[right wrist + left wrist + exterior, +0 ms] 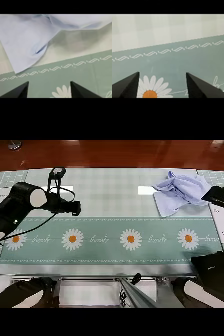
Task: Fold the shirts.
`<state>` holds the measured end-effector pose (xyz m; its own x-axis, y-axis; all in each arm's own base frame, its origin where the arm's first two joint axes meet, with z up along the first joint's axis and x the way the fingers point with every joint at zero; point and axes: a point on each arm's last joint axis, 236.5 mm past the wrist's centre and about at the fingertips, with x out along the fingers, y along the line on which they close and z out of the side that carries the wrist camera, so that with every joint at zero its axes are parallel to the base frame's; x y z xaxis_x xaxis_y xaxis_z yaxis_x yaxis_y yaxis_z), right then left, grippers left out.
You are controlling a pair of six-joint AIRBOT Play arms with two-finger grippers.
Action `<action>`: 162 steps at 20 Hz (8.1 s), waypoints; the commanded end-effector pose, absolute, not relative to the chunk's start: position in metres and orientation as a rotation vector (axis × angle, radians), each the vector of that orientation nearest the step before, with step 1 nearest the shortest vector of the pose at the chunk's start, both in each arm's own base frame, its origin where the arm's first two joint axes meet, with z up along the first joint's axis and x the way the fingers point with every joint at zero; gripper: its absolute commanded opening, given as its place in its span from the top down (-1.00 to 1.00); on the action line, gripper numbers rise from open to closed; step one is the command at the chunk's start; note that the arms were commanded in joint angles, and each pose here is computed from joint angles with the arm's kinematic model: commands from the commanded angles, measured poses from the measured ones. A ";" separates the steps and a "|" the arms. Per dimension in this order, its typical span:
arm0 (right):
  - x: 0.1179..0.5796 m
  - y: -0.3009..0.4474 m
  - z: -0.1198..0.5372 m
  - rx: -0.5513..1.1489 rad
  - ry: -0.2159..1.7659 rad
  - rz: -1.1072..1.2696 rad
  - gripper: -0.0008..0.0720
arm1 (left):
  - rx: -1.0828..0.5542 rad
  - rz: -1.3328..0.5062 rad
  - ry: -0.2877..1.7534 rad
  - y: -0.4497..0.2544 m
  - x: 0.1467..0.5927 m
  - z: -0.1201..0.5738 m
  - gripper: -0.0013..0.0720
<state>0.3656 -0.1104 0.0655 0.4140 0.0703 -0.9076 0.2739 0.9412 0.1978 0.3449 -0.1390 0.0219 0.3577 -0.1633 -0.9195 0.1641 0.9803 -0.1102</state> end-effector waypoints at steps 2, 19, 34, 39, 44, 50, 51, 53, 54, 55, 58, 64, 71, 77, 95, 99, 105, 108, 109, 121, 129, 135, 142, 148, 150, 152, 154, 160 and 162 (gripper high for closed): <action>0.364 -0.106 0.065 0.350 1.155 -0.117 -0.64 | 0.002 -0.212 1.186 -0.139 0.345 0.022 -0.95; 0.462 -0.143 0.031 0.553 0.941 -0.227 -0.64 | -0.001 -0.214 1.173 -0.140 0.348 0.023 -0.95; 0.438 -0.215 -0.039 0.397 1.232 -0.420 -0.71 | -0.006 -0.218 1.154 -0.142 0.352 0.025 -0.95; 0.473 -0.167 -0.075 0.680 1.199 -0.289 -0.71 | -0.006 -0.217 1.154 -0.142 0.352 0.025 -0.95; 0.517 -0.149 -0.069 0.834 1.041 -0.247 -0.03 | -0.007 -0.218 1.148 -0.142 0.353 0.025 -0.95; 0.525 -0.110 -0.026 0.766 1.021 -0.077 0.93 | -0.018 -0.226 1.102 -0.146 0.364 0.029 -0.95; 0.526 -0.099 0.000 0.692 1.000 -0.015 0.93 | -0.019 -0.226 1.101 -0.146 0.364 0.030 -0.95; 0.527 -0.075 0.068 0.555 0.909 0.091 0.93 | -0.022 -0.228 1.109 -0.147 0.362 0.035 -0.91; 0.524 -0.059 0.113 0.507 0.841 0.138 0.93 | -0.030 -0.232 1.129 -0.148 0.359 0.042 -0.90; 0.518 -0.041 0.159 0.476 0.766 0.183 0.93 | -0.030 -0.235 1.142 -0.149 0.356 0.052 -0.90; 0.479 0.009 0.308 0.336 0.448 0.275 0.93 | -0.009 -0.265 1.105 -0.150 0.356 0.104 -0.90; 0.361 0.048 0.452 0.281 0.122 0.324 0.93 | -0.067 -0.343 0.688 -0.144 0.341 0.293 -0.90; 0.322 0.128 0.335 0.224 0.615 0.584 0.93 | -0.047 -0.377 0.499 -0.117 0.271 0.368 -0.90; 0.292 0.266 0.202 0.041 0.873 0.786 0.93 | -0.006 -0.351 0.674 -0.110 0.260 0.323 -0.89; 0.340 0.035 0.095 -0.242 1.200 0.146 -0.63 | -0.369 -0.450 1.376 -0.187 0.204 0.000 -0.87; 0.344 0.003 0.086 0.019 1.199 0.120 -0.64 | -0.490 -0.453 1.416 -0.197 0.186 -0.039 -0.68; 0.339 0.010 0.061 0.118 1.219 0.164 -0.64 | -0.502 -0.501 1.454 -0.208 0.184 -0.062 -0.68; 0.334 0.011 0.053 0.123 1.241 0.167 -0.63 | -0.538 -0.500 1.491 -0.221 0.190 -0.084 -0.68; 0.334 0.011 0.054 0.123 1.242 0.167 -0.63 | -0.558 -0.507 1.482 -0.229 0.195 -0.089 -0.68; 0.317 -0.010 -0.012 0.560 1.232 0.076 -0.65 | -0.534 -0.596 1.489 -0.259 0.195 -0.102 0.93; 0.287 0.045 -0.073 0.812 1.353 0.194 -0.64 | -0.537 -0.628 1.466 -0.262 0.195 -0.089 0.93; 0.299 0.079 -0.089 0.703 1.367 0.235 0.93 | -0.550 -0.628 1.439 -0.261 0.200 -0.081 0.93; 0.370 0.039 0.138 0.415 0.770 0.287 0.94 | -0.624 -0.655 0.686 -0.202 0.294 0.141 0.93; 0.335 0.057 0.332 0.303 0.320 0.353 0.94 | -0.502 -0.693 0.046 -0.152 0.253 0.395 0.93; 0.313 0.063 0.392 0.248 0.189 0.364 0.94 | -0.424 -0.727 -0.103 -0.150 0.219 0.458 0.93; 0.287 0.067 0.451 0.179 0.053 0.363 0.94 | -0.309 -0.712 -0.245 -0.143 0.182 0.511 0.93; 0.260 0.065 0.505 0.125 -0.090 0.329 0.94 | -0.227 -0.699 -0.334 -0.138 0.148 0.545 0.93; 0.213 0.047 0.576 0.054 -0.299 0.200 0.94 | -0.155 -0.685 -0.230 -0.140 0.127 0.535 0.93; 0.214 0.048 0.573 0.050 -0.281 0.205 0.94 | -0.147 -0.665 -0.133 -0.139 0.138 0.514 0.93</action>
